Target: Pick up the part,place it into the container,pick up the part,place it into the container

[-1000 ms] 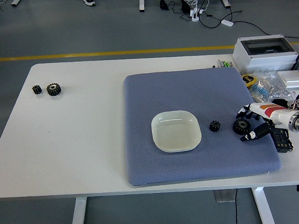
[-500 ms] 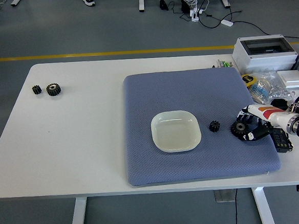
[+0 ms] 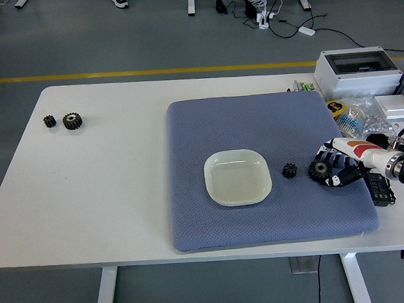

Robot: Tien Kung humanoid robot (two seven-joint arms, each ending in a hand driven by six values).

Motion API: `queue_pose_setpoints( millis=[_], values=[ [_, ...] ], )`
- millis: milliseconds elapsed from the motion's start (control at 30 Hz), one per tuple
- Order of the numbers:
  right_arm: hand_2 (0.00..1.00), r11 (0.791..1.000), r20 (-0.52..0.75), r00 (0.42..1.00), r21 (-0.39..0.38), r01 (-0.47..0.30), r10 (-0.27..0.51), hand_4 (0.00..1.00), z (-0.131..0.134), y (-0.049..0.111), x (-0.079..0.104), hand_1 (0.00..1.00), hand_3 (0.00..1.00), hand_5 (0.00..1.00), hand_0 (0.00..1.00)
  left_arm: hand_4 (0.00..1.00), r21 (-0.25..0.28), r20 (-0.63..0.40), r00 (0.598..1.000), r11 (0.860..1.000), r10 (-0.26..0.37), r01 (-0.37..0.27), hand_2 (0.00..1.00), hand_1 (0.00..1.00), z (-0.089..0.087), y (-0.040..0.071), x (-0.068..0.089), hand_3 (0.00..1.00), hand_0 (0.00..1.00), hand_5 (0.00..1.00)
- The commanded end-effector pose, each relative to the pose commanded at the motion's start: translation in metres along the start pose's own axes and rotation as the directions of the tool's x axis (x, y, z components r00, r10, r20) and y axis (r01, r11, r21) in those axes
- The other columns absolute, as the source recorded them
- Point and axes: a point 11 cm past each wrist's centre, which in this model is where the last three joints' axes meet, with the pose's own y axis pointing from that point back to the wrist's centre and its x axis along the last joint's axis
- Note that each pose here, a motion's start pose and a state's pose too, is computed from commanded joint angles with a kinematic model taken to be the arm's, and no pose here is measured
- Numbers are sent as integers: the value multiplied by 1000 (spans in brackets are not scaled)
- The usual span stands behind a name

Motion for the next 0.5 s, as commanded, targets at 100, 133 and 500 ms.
queue_pose_setpoints(
  millis=[100, 133, 500],
  values=[
    [504, 1000, 19, 1000, 0, -11, 11, 734, 1, 1, 3, 443, 492, 229, 328, 747, -3, -2, 1000, 1000, -2, 2, 725, 683, 1, 0, -1, 608, 707, 695],
    [504, 1000, 25, 1000, -1, -15, 15, 734, 1, 1, 4, 443, 492, 229, 328, 747, -3, -2, 1000, 1000, -2, 2, 725, 683, 1, 0, -1, 608, 707, 695],
    [502, 998, 64, 996, 16, -62, 61, 734, -5, 2, 17, 442, 493, 229, 334, 747, 0, -4, 1000, 1000, 0, 0, 725, 683, 0, 0, 0, 609, 707, 696]
  ],
)
